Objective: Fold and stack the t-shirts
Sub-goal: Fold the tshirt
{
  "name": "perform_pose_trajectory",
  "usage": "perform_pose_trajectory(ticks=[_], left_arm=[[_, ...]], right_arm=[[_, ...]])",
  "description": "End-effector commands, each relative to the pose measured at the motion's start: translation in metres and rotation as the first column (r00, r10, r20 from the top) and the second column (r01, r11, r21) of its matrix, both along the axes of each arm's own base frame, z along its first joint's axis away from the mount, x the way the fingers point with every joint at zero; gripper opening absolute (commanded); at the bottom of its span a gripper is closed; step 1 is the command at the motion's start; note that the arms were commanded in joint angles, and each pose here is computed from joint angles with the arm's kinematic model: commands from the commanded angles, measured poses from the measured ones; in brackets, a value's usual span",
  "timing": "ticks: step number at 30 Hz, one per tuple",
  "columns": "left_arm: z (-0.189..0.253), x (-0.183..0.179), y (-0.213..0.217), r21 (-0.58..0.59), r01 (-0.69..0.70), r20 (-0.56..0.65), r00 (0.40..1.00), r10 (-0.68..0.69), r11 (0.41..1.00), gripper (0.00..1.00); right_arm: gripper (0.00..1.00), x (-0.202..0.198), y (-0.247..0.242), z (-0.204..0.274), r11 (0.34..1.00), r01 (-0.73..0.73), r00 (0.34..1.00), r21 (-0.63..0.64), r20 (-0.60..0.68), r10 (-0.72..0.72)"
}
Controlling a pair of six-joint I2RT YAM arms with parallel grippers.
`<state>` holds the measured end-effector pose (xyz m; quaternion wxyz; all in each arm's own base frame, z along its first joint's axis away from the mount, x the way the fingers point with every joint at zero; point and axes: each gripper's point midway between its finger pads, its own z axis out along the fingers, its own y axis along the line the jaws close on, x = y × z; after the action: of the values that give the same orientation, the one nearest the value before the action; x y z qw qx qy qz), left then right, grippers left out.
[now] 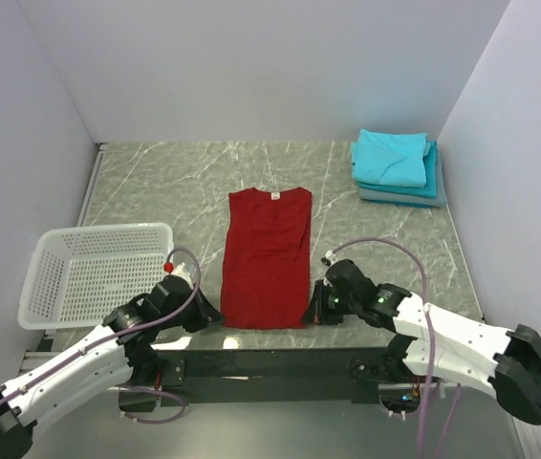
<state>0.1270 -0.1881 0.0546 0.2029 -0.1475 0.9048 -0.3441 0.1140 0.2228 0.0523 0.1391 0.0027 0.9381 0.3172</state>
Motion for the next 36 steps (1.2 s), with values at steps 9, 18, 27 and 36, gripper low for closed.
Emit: perform_pose_trajectory(ticks=[9, 18, 27, 36], left_arm=[[0.053, 0.002, 0.004, 0.042, -0.029, 0.092, 0.995, 0.025, 0.999, 0.01], [0.102, 0.049, -0.004, 0.043, -0.106, 0.299, 0.950, 0.088, 0.993, 0.01], [0.147, 0.105, 0.003, 0.107, -0.296, 0.458, 0.862, 0.217, 0.949, 0.05], [0.177, 0.161, 0.010, 0.146, -0.368, 0.523, 0.816, 0.244, 0.918, 0.03]], right_arm=[[0.00, -0.007, -0.010, 0.038, 0.999, 0.051, 0.996, -0.018, 0.077, -0.049], [0.00, 0.046, -0.018, 0.089, 0.990, 0.140, 0.953, -0.031, 0.274, -0.126], [0.00, 0.111, -0.036, 0.135, 0.968, 0.248, 0.873, 0.027, 0.428, -0.236], [0.00, 0.159, -0.042, 0.160, 0.965, 0.262, 0.847, 0.025, 0.474, -0.242]])
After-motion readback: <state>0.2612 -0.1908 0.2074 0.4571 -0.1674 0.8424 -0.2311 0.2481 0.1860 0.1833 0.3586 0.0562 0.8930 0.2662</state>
